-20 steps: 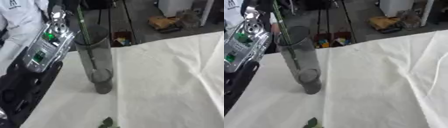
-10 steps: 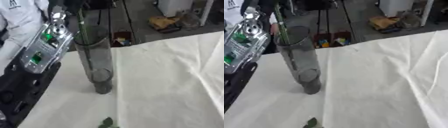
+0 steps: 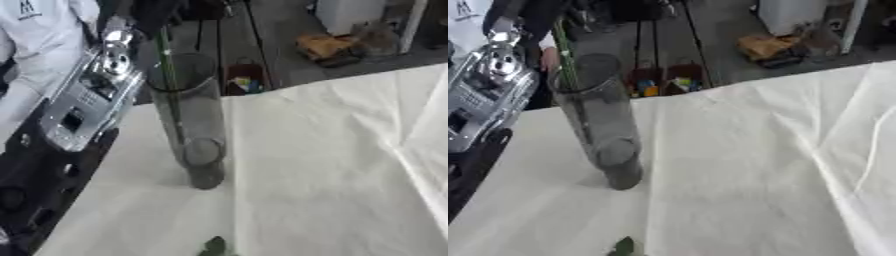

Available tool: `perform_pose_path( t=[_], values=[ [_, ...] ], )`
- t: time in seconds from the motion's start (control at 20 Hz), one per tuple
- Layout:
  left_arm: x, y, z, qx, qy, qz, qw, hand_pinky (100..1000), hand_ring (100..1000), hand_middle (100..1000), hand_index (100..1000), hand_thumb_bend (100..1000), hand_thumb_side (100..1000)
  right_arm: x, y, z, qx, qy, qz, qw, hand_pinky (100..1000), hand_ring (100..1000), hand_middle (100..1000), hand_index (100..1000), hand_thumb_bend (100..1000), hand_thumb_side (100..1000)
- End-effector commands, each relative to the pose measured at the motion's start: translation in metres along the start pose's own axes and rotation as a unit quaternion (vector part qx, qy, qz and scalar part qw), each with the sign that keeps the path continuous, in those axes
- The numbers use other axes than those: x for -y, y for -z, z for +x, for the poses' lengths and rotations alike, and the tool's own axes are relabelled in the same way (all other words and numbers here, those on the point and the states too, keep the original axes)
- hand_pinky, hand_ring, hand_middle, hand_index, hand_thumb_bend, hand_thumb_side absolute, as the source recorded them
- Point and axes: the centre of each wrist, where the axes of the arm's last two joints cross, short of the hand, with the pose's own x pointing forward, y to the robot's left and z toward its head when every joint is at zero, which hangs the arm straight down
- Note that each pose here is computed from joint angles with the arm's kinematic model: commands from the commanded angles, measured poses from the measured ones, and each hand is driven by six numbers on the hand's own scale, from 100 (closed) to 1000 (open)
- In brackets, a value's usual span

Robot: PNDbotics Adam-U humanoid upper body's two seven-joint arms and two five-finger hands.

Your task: Arrange flowers into the vase.

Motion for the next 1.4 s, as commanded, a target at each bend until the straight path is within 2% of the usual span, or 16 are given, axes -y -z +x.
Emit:
perform_pose_path(
  t=[0.05,0.4,0.75,1.4],
  values=[
    [-0.014,0.001,0.010,0.027,-0.003,0.024,0.999,323,425,637,364,100,738,0.000,0.007,0.006,0.015,-0.002,0.007,1.000,873,791,356,895,100,917],
    [-0.011,-0.002,0.008,0.044,-0.028,0.033,0.998,367,461,675,403,100,791,-0.001,0.007,0.006,0.015,-0.001,0.006,1.000,875,792,354,895,100,918],
    [-0.007,-0.004,0.003,0.050,-0.047,0.037,0.997,372,466,682,408,100,797,-0.001,0.008,0.006,0.016,0.000,0.006,1.000,874,792,353,895,100,917],
    [-0.005,-0.006,-0.005,0.055,-0.016,0.022,0.998,386,479,703,453,100,760,-0.001,0.008,0.006,0.013,0.002,0.004,1.000,877,793,348,896,100,918]
  ],
)
